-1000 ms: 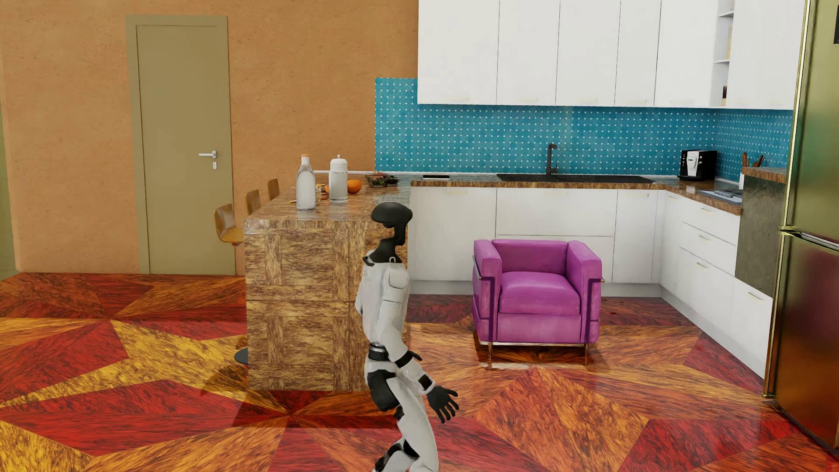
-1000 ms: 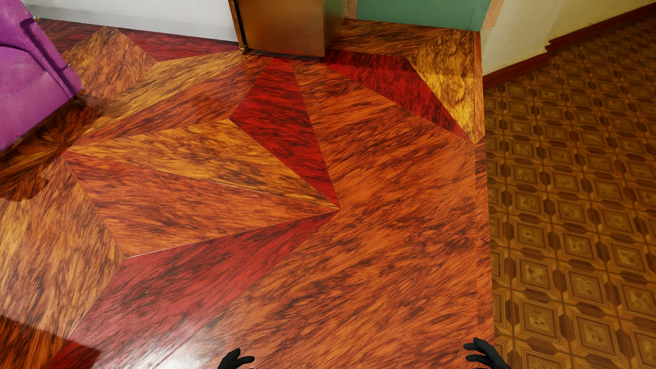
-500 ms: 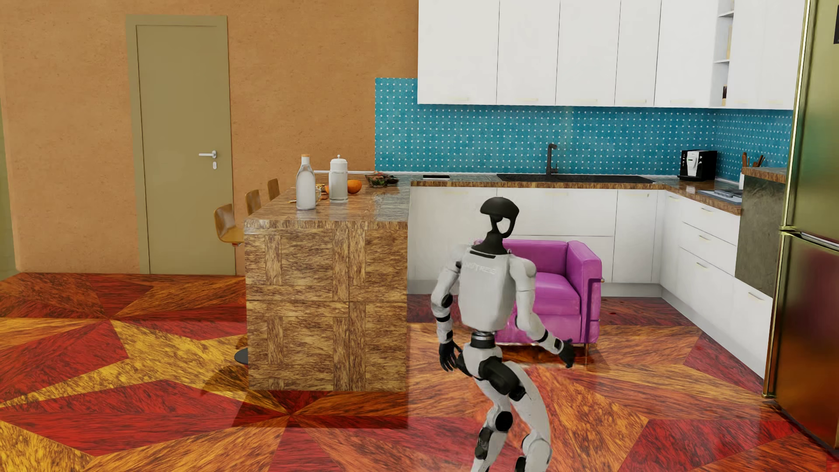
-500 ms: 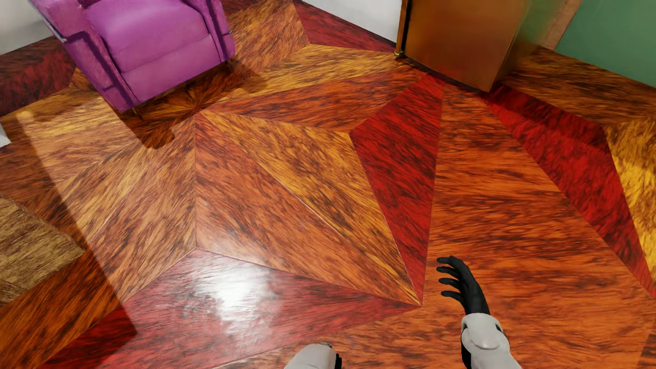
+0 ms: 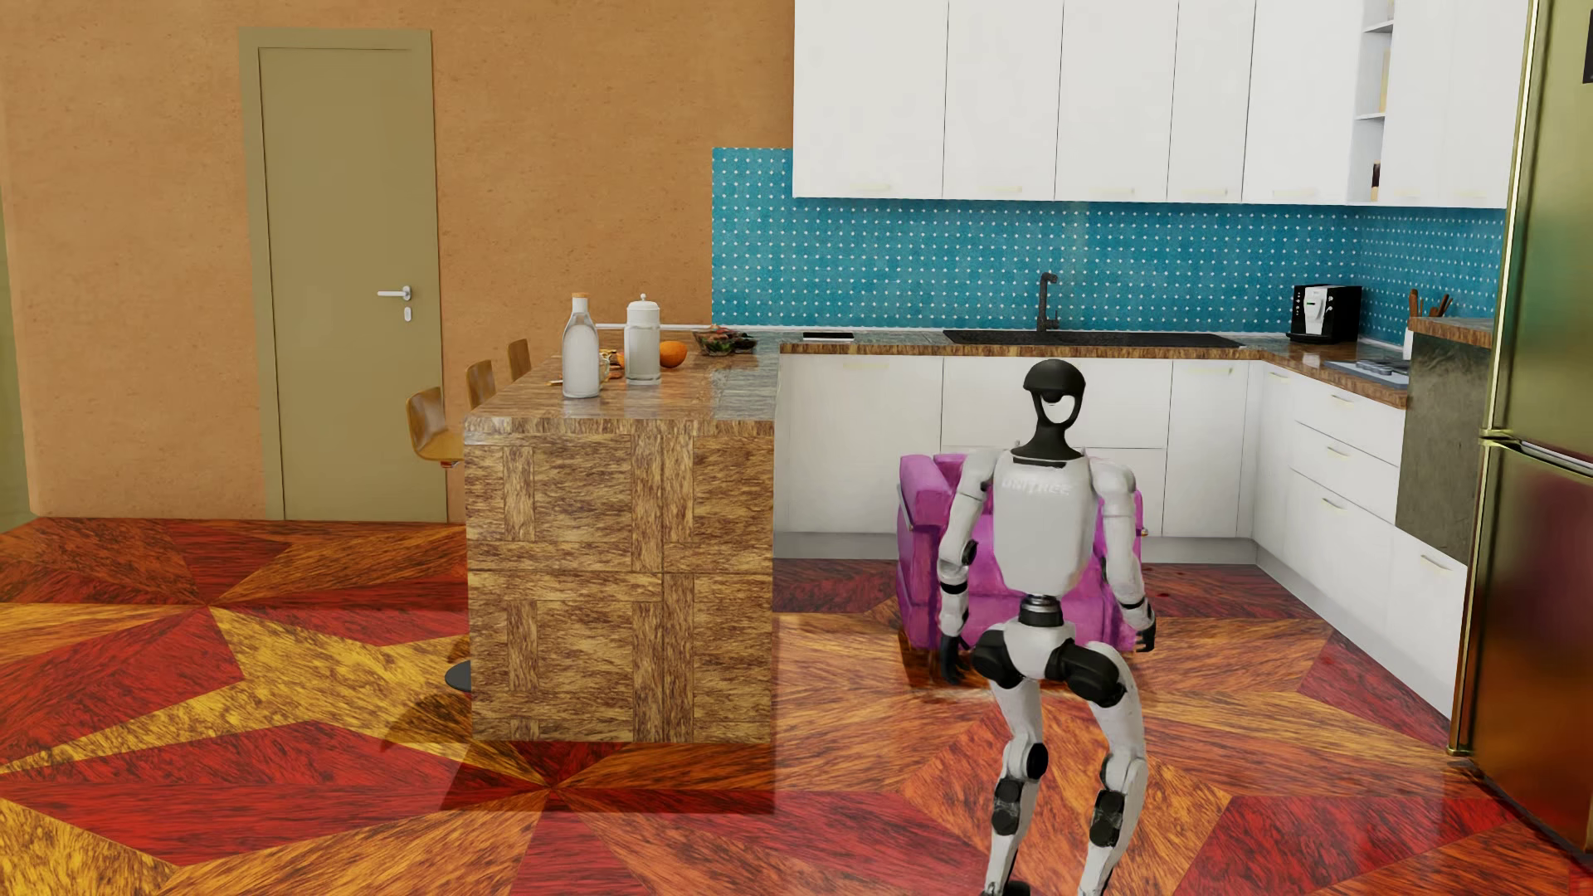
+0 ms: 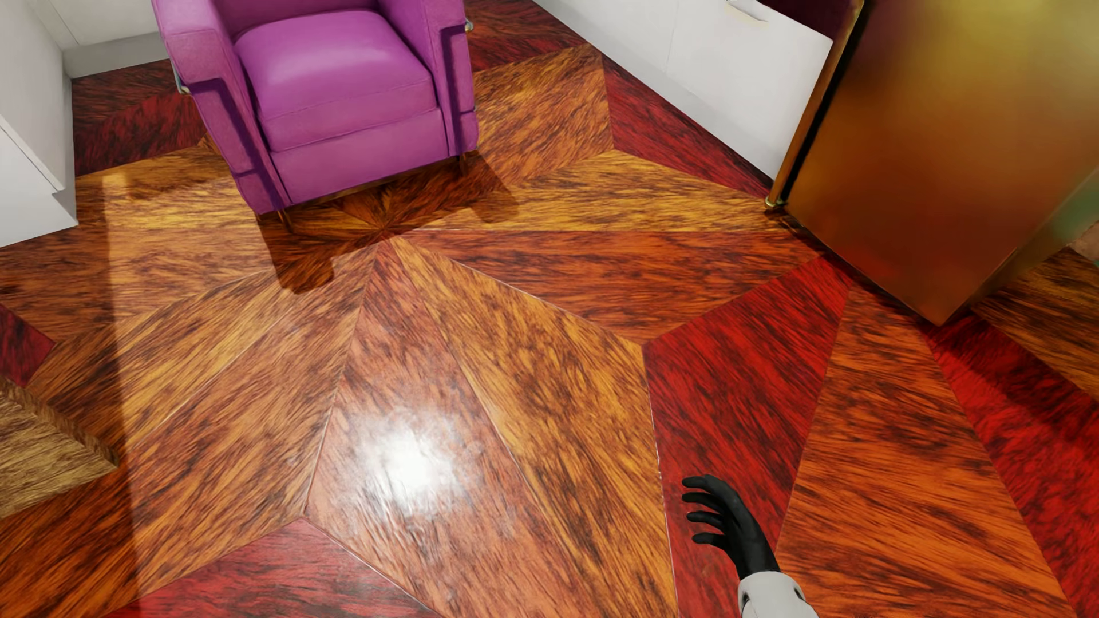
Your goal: Walk to the armchair
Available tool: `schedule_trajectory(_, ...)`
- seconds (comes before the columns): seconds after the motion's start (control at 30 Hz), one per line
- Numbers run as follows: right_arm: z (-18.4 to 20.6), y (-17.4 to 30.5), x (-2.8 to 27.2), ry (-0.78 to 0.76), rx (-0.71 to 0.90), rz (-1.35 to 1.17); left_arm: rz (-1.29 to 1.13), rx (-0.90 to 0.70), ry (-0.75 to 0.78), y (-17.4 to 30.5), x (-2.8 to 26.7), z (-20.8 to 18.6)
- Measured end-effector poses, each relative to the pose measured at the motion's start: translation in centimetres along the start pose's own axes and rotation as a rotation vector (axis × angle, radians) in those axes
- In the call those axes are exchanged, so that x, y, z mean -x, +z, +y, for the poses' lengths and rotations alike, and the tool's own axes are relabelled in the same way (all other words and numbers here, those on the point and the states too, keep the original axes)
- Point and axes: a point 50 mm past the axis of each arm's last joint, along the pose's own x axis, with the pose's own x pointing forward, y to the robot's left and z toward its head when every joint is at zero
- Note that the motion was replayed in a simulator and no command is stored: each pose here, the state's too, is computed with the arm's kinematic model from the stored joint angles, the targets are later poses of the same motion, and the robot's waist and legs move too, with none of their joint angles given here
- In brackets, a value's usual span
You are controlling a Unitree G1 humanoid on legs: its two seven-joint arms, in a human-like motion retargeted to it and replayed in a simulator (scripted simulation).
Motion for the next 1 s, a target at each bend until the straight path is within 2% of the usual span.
schedule_trajectory(0.07,-2.7,-5.6,3.2,-0.039,0.039,0.246,-0.112,0.003,0.013,3.4,-0.2,-0.6)
schedule_trajectory(0.13,-4.4,-9.6,6.6,-0.056,0.098,0.448,-0.329,-0.021,-0.037,10.0,0.0,-1.9)
schedule_trajectory(0.2,-6.6,-8.3,5.4,-0.129,0.130,0.383,-0.402,-0.074,-0.116,12.3,0.1,-3.2)
schedule_trajectory(0.23,-7.2,-6.2,3.7,-0.200,0.097,0.282,-0.361,-0.079,-0.153,10.9,-0.1,-3.2)
schedule_trajectory(0.3,-5.3,-1.3,0.8,-0.259,-0.004,0.068,-0.253,-0.050,-0.136,6.5,0.2,-0.8)
schedule_trajectory(0.37,-1.3,2.9,-1.4,-0.170,-0.031,-0.055,-0.104,-0.041,-0.055,1.8,0.5,0.8)
schedule_trajectory(0.4,-0.3,4.0,-1.9,-0.113,0.006,-0.084,-0.012,-0.071,-0.029,-0.4,0.4,0.9)
schedule_trajectory(0.43,0.4,2.1,-1.0,-0.079,0.001,-0.042,0.001,-0.081,-0.017,-0.3,0.3,0.1)
schedule_trajectory(0.47,-0.2,-1.2,0.8,-0.049,0.034,0.042,-0.047,-0.022,-0.004,1.6,0.0,-0.6)
schedule_trajectory(0.53,-4.4,-7.1,4.8,-0.069,0.102,0.254,-0.247,0.124,-0.057,8.1,0.3,-3.5)
schedule_trajectory(0.57,-5.8,-8.4,5.6,-0.082,0.125,0.340,-0.286,0.096,-0.132,9.3,0.2,-4.9)
schedule_trajectory(0.6,-6.3,-8.3,5.3,-0.105,0.114,0.377,-0.278,0.084,-0.181,8.6,0.0,-4.3)
schedule_trajectory(0.67,-4.2,-2.6,1.1,-0.130,0.018,0.232,-0.278,0.090,-0.204,7.3,0.4,-2.4)
schedule_trajectory(0.7,-1.7,0.3,-0.8,-0.101,-0.034,0.142,-0.218,-0.022,-0.198,5.5,0.2,-2.1)
schedule_trajectory(0.73,-0.5,1.2,-1.5,-0.080,-0.043,0.095,-0.123,-0.079,-0.161,2.9,0.0,-1.5)
schedule_trajectory(0.8,-1.4,-0.9,0.3,-0.117,-0.043,0.080,-0.085,-0.079,-0.077,2.3,0.1,-1.5)
schedule_trajectory(0.87,-4.3,-3.8,2.6,-0.155,0.048,0.131,-0.168,-0.027,0.005,6.1,0.0,-1.9)
schedule_trajectory(0.9,-6.7,-4.9,3.1,-0.206,0.087,0.170,-0.181,-0.031,-0.005,6.9,0.1,-2.7)
schedule_trajectory(0.93,-7.5,-3.7,2.0,-0.243,0.084,0.151,-0.154,-0.046,-0.008,6.0,0.0,-1.8)
schedule_trajectory(1.0,-5.9,0.7,-0.6,-0.228,0.051,0.042,-0.102,-0.074,-0.040,3.0,0.3,-0.6)
